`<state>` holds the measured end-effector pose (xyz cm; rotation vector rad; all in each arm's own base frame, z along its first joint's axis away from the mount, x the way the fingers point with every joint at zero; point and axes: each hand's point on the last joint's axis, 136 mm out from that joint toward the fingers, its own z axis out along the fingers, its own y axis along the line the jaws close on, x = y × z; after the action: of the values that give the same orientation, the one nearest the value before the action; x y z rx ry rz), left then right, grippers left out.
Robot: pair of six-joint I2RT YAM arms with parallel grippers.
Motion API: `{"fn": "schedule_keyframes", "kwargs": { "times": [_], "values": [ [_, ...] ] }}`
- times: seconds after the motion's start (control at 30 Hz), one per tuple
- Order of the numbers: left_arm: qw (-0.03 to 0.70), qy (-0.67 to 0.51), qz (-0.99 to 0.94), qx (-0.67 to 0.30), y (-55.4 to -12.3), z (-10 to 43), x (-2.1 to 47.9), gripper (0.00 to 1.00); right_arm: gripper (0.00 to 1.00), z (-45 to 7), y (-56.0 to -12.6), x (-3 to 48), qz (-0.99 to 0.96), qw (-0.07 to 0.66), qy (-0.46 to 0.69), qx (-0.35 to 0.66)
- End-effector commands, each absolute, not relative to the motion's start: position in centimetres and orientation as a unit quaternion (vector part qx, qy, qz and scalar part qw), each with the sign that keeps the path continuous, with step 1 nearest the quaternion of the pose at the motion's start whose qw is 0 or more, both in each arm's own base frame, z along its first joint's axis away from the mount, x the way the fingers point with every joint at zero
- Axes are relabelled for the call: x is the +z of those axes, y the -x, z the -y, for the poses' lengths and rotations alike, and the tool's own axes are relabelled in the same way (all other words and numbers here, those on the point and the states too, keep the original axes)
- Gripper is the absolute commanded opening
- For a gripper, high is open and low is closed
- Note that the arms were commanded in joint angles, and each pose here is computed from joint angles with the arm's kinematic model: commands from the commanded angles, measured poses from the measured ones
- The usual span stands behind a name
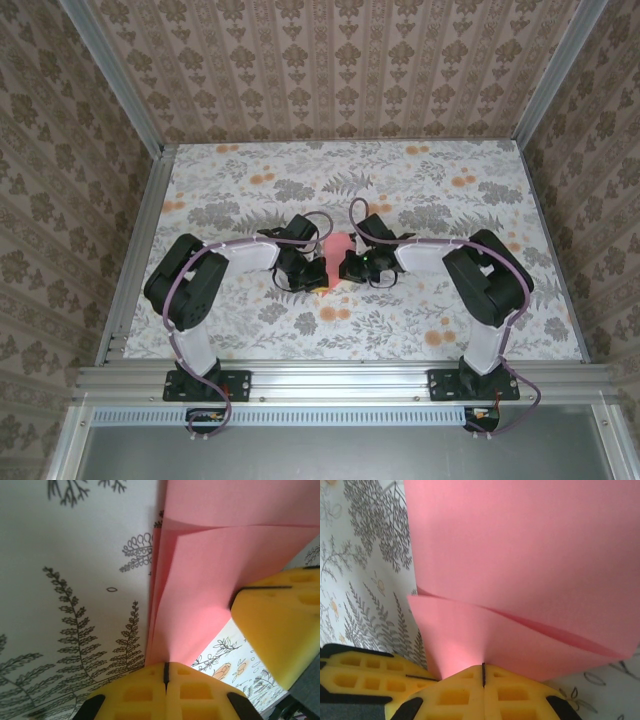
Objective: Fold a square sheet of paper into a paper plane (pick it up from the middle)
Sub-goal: Third fold the triangle at the center of the table.
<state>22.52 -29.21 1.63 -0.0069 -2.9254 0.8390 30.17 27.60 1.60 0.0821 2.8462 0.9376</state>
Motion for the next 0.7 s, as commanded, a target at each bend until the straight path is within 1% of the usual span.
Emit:
{"fn": "schedule_keyframes", "kwargs": {
  "times": [0.0,0.3,0.67],
  "values": [
    [0.099,-0.014,0.98,0.174,-19.7,25.1,-2.5,0.03,0.07,-27.1,-30.8,0.6,-0.951,0.065,-0.033,0.302],
    [0.108,-0.013,0.98,0.168,-19.4,24.8,-2.8,0.03,0.07,-23.3,-32.3,-1.3,-0.955,0.067,-0.071,0.281],
    [0.107,-0.013,0.98,0.168,-19.6,24.8,-2.6,0.03,0.07,-20.4,-35.3,-0.4,-0.953,0.098,-0.091,0.271]
  ]
}}
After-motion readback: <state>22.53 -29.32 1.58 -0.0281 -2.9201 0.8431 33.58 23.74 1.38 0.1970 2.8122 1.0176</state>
